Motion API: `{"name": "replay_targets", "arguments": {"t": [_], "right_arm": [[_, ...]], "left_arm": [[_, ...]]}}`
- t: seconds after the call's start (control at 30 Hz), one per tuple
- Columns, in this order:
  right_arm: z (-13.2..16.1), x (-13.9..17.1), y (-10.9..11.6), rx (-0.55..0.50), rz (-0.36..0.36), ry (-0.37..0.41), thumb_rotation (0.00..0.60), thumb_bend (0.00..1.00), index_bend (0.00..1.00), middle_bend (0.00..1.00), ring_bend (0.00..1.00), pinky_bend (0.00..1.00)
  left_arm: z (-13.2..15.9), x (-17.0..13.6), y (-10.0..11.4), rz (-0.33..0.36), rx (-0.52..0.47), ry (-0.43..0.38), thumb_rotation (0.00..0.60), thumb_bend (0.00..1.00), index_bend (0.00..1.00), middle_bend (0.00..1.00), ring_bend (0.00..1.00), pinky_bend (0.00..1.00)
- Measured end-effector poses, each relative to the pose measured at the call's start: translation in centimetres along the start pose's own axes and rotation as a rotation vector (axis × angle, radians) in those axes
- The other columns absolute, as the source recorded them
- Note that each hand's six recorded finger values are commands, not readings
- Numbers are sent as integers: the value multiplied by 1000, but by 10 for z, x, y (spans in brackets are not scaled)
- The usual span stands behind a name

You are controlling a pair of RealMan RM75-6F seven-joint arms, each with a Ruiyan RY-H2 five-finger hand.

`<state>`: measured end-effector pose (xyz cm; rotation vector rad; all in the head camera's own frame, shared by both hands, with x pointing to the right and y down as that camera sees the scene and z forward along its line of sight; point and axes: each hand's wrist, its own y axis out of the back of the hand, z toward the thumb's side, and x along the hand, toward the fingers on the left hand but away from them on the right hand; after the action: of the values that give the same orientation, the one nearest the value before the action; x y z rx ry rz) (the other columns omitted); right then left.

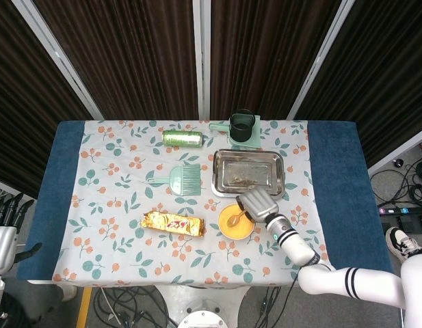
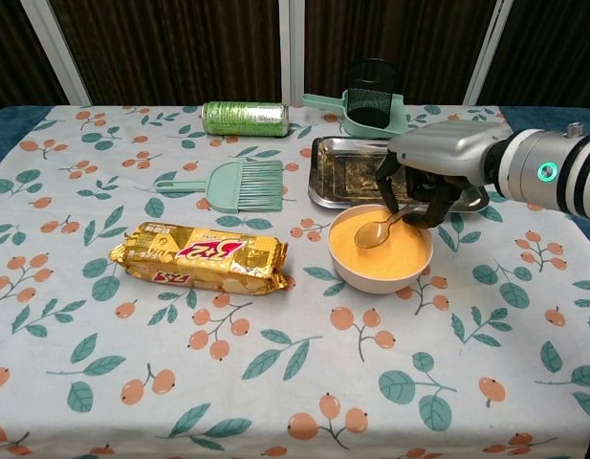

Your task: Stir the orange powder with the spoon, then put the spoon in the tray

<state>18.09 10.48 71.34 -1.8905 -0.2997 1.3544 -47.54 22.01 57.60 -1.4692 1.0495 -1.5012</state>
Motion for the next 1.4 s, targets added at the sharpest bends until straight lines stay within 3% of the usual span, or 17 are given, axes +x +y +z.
{"name": "replay_targets", "arguments": {"t": [0.1,0.27,0.7,1.4], "right_arm": [[2,0,-1,5,2,-1,600,254,375,934,966,1000],[2,5,1,-2,-12,0,600,236,351,934,965,1000],[4,6,-3,0,-23,13,600,245,455,934,967,1000],[5,1,-7,16,-22,-4,600,304,498,934,968,1000]], "left_arm": [[-2,-1,-1,0,-3,4,600,0,169,119,94,59],[-3,-1,-2,-2,-6,5,600,0,169,119,94,59],[-2,-2,-4,-9,-14,5,600,0,169,119,94,59],[-7,-3,-7,-15,-22,20,600,0,169,119,94,59]]}}
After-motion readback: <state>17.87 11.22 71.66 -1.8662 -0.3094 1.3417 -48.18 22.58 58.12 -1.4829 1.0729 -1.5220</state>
